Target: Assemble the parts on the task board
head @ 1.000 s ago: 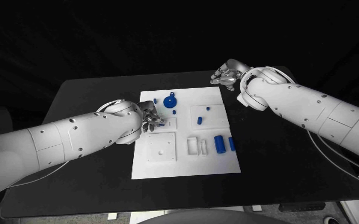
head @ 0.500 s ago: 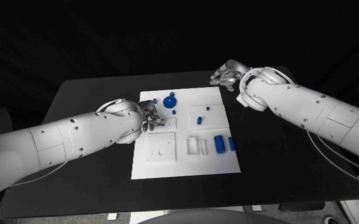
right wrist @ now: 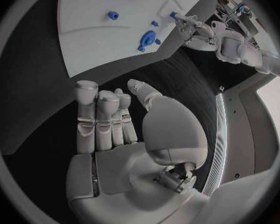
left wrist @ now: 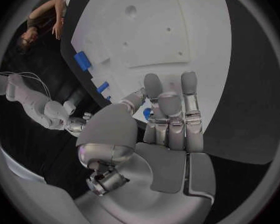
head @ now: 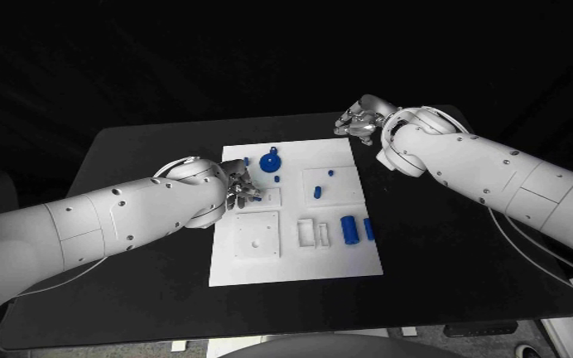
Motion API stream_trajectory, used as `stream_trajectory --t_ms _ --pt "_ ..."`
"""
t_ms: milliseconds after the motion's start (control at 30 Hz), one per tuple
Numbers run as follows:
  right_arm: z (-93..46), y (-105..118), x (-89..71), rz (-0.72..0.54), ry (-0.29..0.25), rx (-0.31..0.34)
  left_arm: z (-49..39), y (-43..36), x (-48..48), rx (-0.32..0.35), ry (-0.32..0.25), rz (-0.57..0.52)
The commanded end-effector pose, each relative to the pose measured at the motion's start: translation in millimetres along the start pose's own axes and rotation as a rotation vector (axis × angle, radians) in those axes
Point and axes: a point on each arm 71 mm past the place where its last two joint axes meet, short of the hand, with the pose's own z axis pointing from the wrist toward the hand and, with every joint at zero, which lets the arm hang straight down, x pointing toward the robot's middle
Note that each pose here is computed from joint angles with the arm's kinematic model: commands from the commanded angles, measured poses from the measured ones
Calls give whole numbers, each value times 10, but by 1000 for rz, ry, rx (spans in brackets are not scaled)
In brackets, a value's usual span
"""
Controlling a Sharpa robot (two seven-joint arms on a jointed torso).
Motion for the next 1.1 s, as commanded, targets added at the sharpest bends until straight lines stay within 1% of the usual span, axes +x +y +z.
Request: stream_trajectory --t_ms 33,633,1100 --pt "-1 3 5 0 8 -4 14 24 29 -20 9 22" --pt "-1 3 5 0 7 -4 19 -11 31 -9 2 23" --pt "0 4 5 0 7 -5 28 -8 35 -13 12 25"
